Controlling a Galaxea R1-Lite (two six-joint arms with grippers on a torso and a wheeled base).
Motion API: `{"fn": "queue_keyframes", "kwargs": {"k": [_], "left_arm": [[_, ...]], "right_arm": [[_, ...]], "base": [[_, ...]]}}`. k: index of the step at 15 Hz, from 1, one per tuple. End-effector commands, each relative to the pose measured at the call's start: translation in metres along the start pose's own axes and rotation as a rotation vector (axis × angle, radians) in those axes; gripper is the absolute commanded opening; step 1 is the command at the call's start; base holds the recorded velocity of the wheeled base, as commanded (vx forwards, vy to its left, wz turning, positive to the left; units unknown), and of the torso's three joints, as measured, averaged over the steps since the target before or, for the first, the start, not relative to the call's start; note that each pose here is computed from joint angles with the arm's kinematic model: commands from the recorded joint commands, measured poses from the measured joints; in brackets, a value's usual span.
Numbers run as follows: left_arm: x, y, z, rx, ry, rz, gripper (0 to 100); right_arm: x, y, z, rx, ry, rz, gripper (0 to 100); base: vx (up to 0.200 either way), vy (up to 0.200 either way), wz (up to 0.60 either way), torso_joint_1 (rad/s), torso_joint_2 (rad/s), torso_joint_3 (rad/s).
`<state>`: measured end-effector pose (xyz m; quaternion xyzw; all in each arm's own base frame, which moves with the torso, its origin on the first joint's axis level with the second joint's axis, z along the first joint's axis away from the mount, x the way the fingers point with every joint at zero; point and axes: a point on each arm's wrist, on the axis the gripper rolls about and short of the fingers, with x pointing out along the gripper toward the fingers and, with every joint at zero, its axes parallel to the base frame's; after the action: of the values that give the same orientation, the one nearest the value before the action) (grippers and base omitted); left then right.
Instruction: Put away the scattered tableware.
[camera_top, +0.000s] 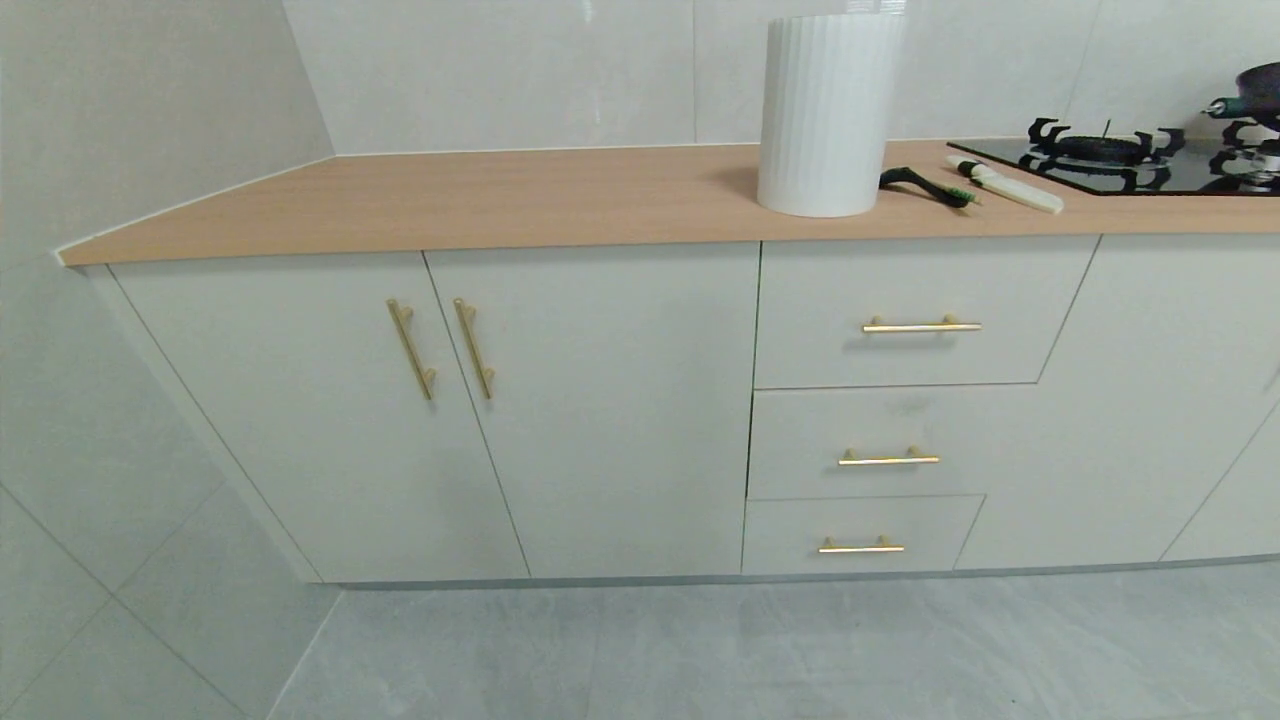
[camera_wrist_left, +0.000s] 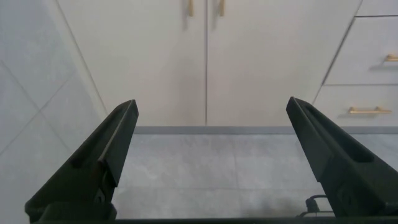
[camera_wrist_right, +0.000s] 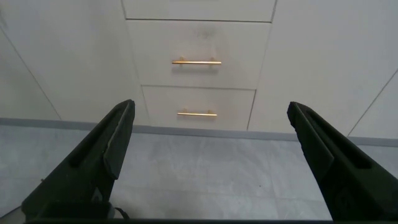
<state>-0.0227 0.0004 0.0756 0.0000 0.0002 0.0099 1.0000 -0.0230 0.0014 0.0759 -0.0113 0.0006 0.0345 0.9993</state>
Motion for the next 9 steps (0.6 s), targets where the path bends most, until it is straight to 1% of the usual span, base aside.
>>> {"fn": "queue_keyframes", "kwargs": {"k": [1, 5, 9], "left_arm": [[0.0001, 0.0000, 0.0001, 0.000, 0.001, 0.000, 100], [0.0001, 0.0000, 0.0001, 0.000, 0.001, 0.000, 100], [0.0001, 0.0000, 0.0001, 0.000, 0.001, 0.000, 100]], "right_arm": [[0.0002, 0.0000, 0.0000, 0.000, 0.003, 0.000, 100], [0.0002, 0.0000, 0.0000, 0.000, 0.003, 0.000, 100], [0.0002, 0.0000, 0.0000, 0.000, 0.003, 0.000, 100]], "base": [[0.000, 0.000, 0.00, 0.000, 0.00, 0.000], [0.000, 0.000, 0.00, 0.000, 0.00, 0.000], [0.200, 0.000, 0.00, -0.002, 0.00, 0.004]]}}
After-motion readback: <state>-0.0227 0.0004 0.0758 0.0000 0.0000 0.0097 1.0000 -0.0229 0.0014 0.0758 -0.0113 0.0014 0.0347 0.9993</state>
